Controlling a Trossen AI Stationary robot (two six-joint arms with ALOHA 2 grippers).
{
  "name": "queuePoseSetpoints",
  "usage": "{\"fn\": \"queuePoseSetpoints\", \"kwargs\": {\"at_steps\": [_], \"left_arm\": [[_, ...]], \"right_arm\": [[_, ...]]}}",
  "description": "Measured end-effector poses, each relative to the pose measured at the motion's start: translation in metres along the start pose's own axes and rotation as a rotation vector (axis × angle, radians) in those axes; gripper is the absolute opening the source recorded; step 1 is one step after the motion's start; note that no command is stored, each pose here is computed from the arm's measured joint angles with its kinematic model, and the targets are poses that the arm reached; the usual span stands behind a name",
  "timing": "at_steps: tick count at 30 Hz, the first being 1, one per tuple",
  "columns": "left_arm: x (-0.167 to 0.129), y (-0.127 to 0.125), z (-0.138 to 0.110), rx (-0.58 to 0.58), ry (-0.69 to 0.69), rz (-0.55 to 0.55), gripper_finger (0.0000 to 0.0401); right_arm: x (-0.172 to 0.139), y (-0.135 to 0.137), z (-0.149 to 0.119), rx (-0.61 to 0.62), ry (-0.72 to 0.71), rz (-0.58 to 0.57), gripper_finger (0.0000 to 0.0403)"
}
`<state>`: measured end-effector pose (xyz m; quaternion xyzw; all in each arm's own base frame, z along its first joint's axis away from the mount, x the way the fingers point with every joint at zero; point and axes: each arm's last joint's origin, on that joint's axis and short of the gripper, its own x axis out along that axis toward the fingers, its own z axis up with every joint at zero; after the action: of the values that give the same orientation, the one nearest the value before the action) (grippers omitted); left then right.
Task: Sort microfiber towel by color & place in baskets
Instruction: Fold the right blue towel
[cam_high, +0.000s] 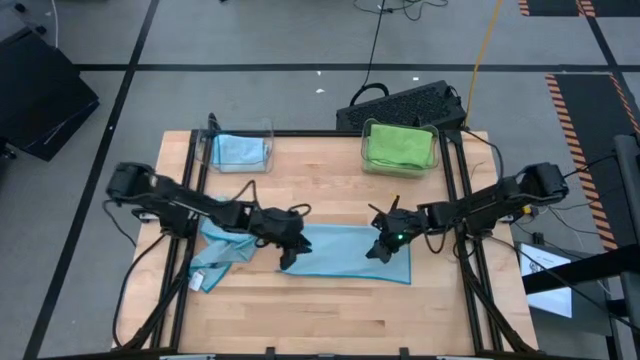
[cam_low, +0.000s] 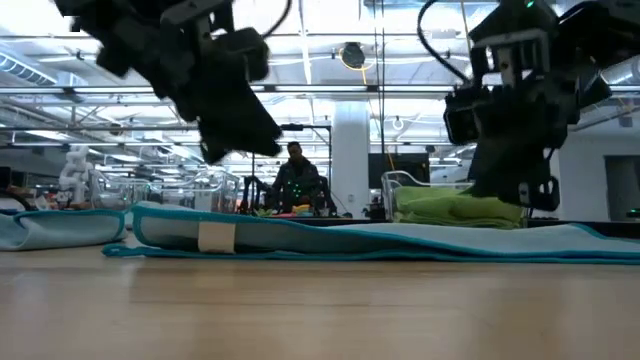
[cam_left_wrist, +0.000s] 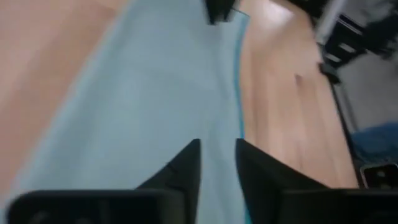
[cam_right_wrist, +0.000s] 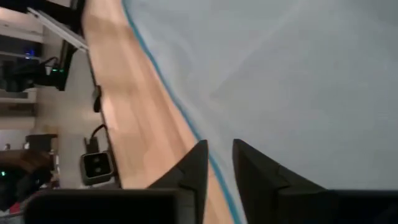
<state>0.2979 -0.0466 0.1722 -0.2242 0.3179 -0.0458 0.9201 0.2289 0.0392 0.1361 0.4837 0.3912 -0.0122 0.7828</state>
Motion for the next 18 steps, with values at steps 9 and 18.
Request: {"fn": "queuePoseSetpoints", "kwargs": {"at_steps": [9,18], "left_arm": [[0.044,0.024,-0.039,-0.097,0.195,0.041,0.0006],[0.047,0.028,-0.043,-0.041,0.22,0.072,0.0008]], "right_arm": [[0.015,-0.02,-0.006,0.056,0.069,-0.128,0.0011],[0.012,-0.033,-0.011,0.07,0.126,-0.269,0.0002]]}}
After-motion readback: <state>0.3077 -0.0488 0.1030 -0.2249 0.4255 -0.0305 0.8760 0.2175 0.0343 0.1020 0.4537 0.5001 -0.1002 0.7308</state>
